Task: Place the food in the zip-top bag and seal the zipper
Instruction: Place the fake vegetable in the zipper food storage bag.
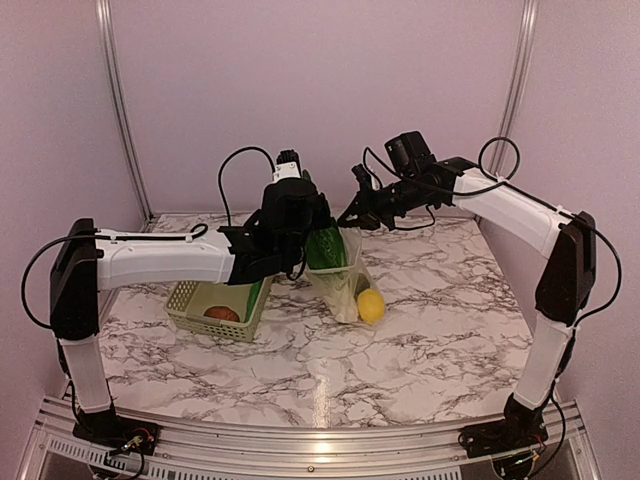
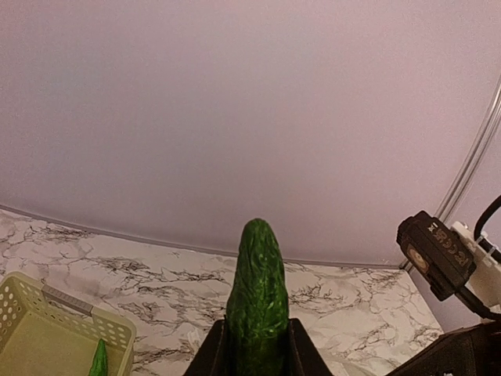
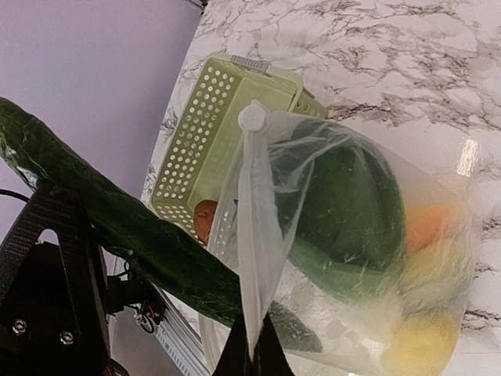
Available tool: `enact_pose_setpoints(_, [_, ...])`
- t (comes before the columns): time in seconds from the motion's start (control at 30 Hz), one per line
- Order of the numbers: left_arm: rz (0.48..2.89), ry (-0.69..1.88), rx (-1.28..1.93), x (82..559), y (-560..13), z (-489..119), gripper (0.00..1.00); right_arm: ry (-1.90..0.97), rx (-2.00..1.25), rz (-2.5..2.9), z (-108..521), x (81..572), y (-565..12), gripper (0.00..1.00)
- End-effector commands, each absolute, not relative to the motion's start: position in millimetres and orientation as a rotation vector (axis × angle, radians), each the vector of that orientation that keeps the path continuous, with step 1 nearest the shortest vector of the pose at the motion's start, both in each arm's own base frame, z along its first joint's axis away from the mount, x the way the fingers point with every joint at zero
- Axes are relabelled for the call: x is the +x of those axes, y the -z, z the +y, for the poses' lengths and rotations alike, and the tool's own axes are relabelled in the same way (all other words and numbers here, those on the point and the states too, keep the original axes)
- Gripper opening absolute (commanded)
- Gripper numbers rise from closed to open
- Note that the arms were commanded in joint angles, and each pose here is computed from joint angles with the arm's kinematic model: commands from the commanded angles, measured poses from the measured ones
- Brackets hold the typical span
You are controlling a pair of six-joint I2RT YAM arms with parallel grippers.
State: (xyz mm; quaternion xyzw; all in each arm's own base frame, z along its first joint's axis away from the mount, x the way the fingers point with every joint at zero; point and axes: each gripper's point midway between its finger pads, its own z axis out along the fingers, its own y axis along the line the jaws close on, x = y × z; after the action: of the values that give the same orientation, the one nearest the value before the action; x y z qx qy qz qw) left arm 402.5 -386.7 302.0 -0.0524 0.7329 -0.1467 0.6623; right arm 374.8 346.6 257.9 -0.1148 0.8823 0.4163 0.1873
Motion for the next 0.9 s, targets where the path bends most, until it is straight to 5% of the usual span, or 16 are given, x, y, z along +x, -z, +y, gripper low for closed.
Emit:
enact_pose_setpoints(0.0, [1.662,0.328,-0.163,398.4,-290.1,-395.9,0.0,-1.208,-0.322,2.405,347.2,369.8,-292.3,0.0])
enact_pose_setpoints(0.27, [1.704,0.304,-0.128,374.9,-259.1,-421.1,0.0,-1.209,-0.277,2.407,340.8,373.6,-292.1,0.0])
enact_pose_setpoints(0.47, [1.779,0.426,-0.137,362.6,-249.2,-432.6,0.4,-1.214,-0.278,2.42,339.4,370.4,-285.4,0.0])
enact_pose_setpoints(0.63, [1.739,0.432,-0.095,353.7,-308.1,-402.0,0.73,-1.248,-0.271,2.387,337.0,362.8,-292.2,0.0])
enact_pose_setpoints(0.87, [1.913,0.493,-0.121,352.8,-308.5,-340.8,0.74,-1.258,-0.285,2.35,334.4,355.4,-303.1,0.0])
